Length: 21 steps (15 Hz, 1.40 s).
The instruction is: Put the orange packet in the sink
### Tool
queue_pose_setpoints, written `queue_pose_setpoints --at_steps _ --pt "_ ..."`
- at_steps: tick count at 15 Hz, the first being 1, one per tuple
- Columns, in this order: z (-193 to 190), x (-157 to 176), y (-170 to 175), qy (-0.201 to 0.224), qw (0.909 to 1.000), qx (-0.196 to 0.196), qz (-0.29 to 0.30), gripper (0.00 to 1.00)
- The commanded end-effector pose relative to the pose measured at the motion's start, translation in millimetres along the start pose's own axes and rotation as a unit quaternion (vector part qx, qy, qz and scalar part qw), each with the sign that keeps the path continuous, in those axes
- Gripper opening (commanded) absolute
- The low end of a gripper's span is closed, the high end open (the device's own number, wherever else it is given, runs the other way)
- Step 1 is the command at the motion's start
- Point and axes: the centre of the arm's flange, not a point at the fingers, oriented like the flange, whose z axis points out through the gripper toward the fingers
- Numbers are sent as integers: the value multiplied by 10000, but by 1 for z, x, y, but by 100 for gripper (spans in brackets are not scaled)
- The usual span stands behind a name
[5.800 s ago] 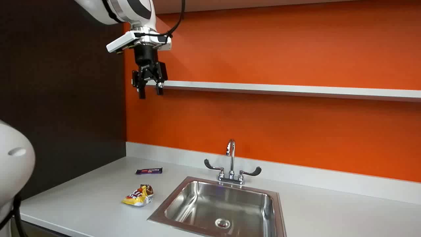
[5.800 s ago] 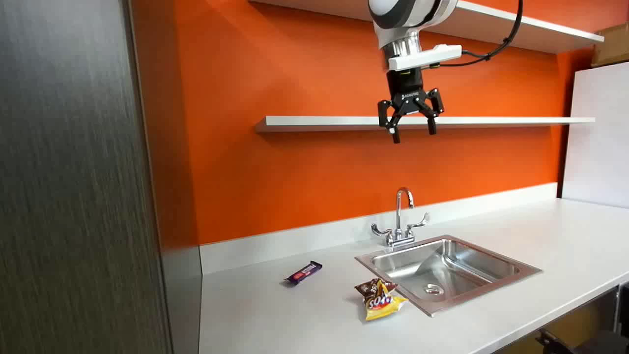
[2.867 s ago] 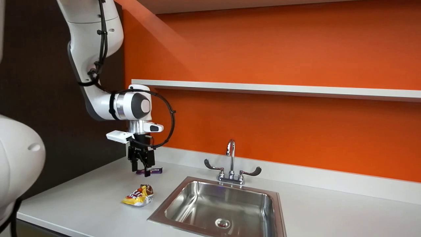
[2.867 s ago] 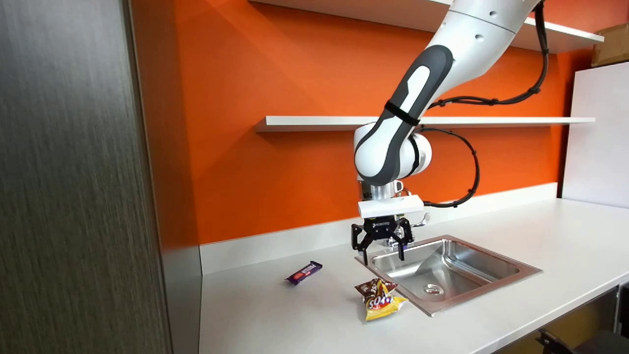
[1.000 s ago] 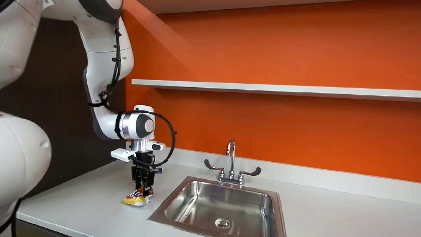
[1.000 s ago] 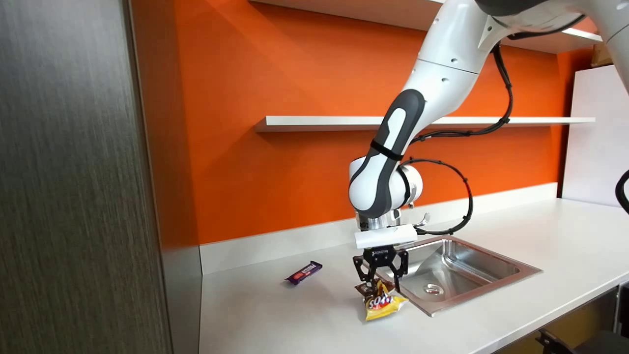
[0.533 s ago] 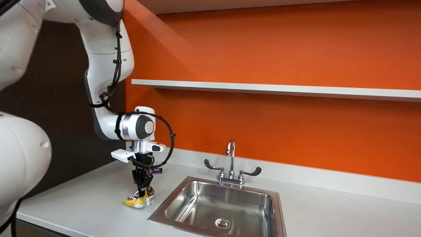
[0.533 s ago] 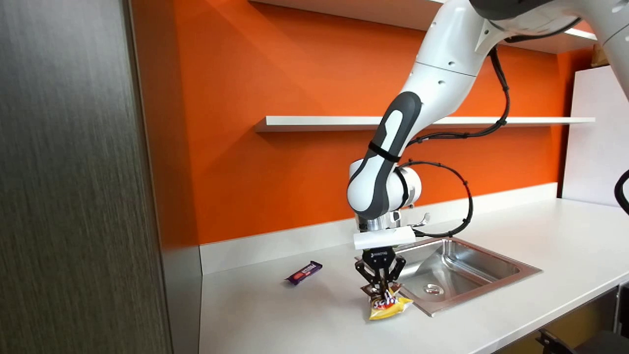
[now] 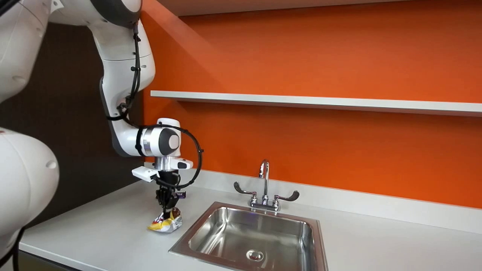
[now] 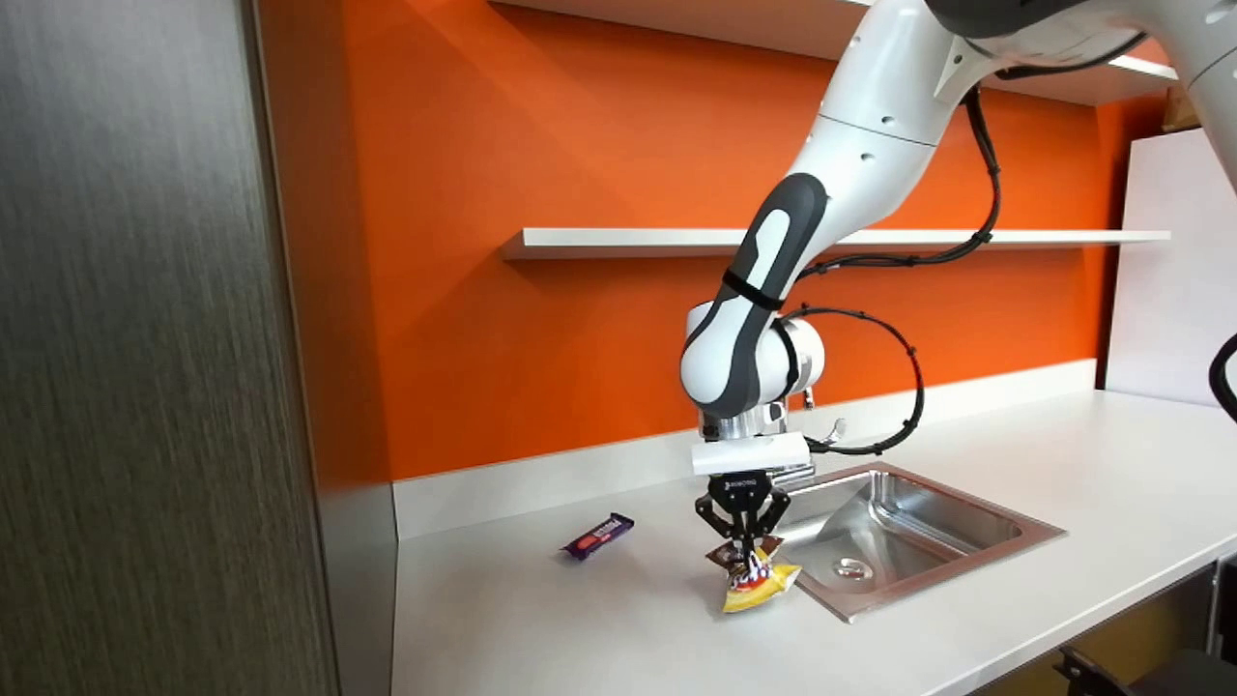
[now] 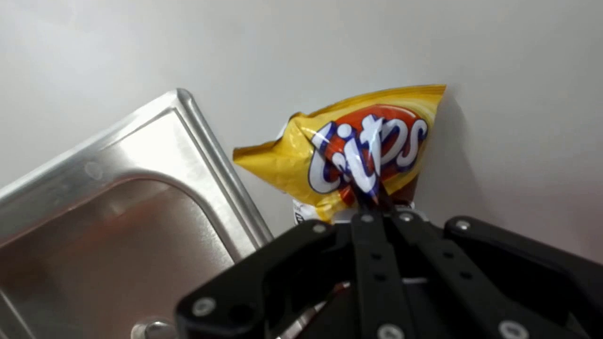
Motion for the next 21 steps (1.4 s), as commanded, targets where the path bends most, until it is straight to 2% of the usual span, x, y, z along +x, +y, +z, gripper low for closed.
queue_pose_setpoints --at_steps 1,8,17,21 --pt "-39 16 4 259 9996 -41 136 0" --pt "-71 58 33 503 9976 39 483 0" --pt "-61 131 149 578 9870 -190 1488 0" --pt "-37 148 172 455 9840 -269 1700 0"
